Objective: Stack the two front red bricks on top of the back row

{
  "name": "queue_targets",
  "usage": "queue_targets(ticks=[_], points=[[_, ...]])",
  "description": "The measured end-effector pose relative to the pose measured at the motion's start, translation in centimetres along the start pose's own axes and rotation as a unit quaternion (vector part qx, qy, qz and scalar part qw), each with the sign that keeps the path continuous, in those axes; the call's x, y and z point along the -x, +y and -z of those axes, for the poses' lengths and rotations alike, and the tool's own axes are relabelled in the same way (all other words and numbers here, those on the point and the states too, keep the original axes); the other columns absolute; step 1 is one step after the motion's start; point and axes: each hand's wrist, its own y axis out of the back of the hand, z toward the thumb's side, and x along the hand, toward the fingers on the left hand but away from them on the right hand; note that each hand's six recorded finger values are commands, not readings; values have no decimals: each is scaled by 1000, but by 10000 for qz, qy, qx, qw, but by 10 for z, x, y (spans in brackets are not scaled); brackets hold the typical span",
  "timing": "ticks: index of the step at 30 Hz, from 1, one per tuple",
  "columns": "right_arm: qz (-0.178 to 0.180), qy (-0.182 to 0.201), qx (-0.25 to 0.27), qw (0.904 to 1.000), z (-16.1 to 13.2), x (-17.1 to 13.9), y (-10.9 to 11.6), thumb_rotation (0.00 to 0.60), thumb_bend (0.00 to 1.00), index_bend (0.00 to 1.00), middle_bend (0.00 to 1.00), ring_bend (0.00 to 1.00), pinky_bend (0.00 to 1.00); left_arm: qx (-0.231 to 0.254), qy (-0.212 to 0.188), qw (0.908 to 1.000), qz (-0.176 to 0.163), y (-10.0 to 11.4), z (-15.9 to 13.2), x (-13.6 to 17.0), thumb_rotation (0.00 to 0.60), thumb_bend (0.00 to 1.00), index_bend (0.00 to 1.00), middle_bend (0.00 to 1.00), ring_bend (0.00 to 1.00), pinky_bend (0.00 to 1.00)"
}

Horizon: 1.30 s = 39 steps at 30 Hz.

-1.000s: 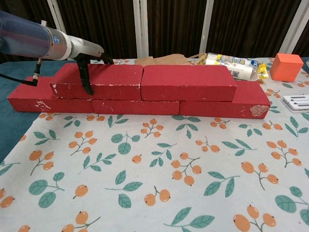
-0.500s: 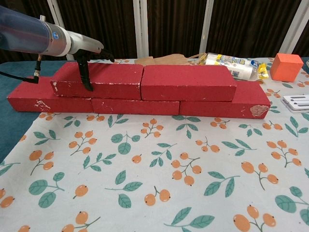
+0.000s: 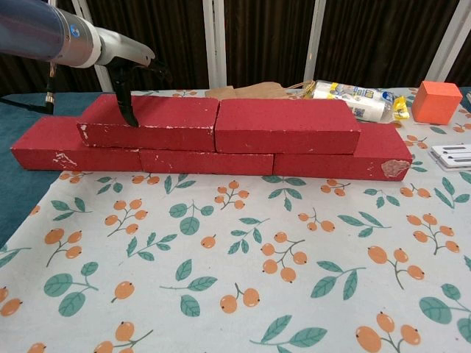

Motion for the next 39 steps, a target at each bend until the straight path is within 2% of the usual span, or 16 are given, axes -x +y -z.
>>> queue_targets(ticks=[8,12,16,22,26,29,35,39], points=[[29,181,-31,9998,-5,0,0,600,199,0,26,0,0,333,-141,9992,-194,29,5,33,600,90,21,0,0,131],[-19,603,-75,9982,-17,-3,-1,600,200,0,27,0,0,482,-221,9979,-360,31,15,54,600,90,23,0,0,132],[-37,1157,-130,9932,-32,-9,-3,600,199,0,27,0,0,618,-269,9954,-686,23,39,87,600,90,26,0,0,132],[140,1583,-144,9872,-44,-19,-2,600,200,0,26,0,0,769,-217,9888,-1264,-8,87,148,600,90,32,0,0,132],[252,1697,-121,9851,-49,-23,-1,600,199,0,27,0,0,925,2,9816,-1670,-41,122,202,600,90,43,0,0,132],[337,1770,-109,9836,-52,-25,0,600,200,0,27,0,0,1046,270,9771,-1831,-67,142,238,600,90,48,0,0,131],[462,1875,-104,9811,-54,-29,1,600,199,0,27,0,0,1153,711,9718,-1932,-129,159,288,600,90,63,0,0,130],[498,1896,-148,9805,-54,-31,4,600,200,0,27,0,0,1241,820,9678,-2030,-159,157,304,600,90,75,0,0,130]])
